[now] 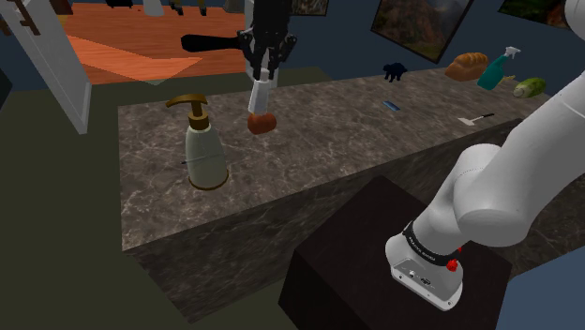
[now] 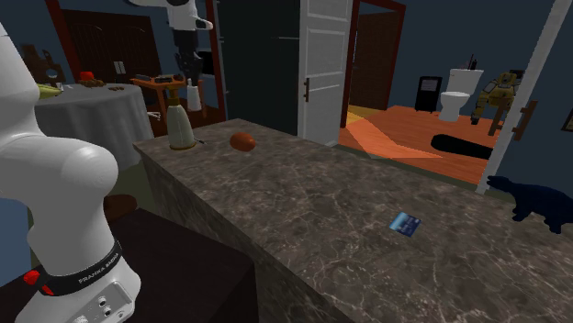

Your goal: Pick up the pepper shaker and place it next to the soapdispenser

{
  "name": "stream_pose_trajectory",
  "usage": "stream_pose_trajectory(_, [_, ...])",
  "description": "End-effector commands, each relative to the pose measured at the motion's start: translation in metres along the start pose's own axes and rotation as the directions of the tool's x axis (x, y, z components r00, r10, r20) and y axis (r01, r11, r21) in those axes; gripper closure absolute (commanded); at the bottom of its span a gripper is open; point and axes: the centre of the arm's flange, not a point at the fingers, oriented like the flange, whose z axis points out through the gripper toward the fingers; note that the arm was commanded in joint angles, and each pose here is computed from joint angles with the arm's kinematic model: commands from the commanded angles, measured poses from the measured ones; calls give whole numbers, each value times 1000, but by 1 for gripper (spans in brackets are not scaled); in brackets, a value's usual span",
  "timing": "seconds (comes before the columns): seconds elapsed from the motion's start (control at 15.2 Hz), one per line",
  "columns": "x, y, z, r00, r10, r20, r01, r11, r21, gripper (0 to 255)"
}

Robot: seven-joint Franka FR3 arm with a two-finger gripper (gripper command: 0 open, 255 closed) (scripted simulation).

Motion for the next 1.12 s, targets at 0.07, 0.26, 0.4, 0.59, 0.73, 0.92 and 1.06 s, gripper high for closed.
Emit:
stream_pose_trajectory(0.07, [0,2,16,1000,0,-1,0,1000,0,255])
stream_pose_trajectory(0.26, [0,4,32,1000,0,-1,0,1000,0,255])
stream_pose_trajectory(0.4, [0,5,42,1000,0,-1,0,1000,0,255])
stream_pose_trajectory(0.59, [-1,6,58,1000,0,-1,0,1000,0,255])
stream_pose_trajectory(0.73, [-1,7,69,1000,0,-1,0,1000,0,255])
stream_pose_trajectory(0.92, [-1,9,84,1000,0,-1,0,1000,0,255])
stream_pose_trajectory(1.06, [-1,10,95,1000,0,-1,0,1000,0,255])
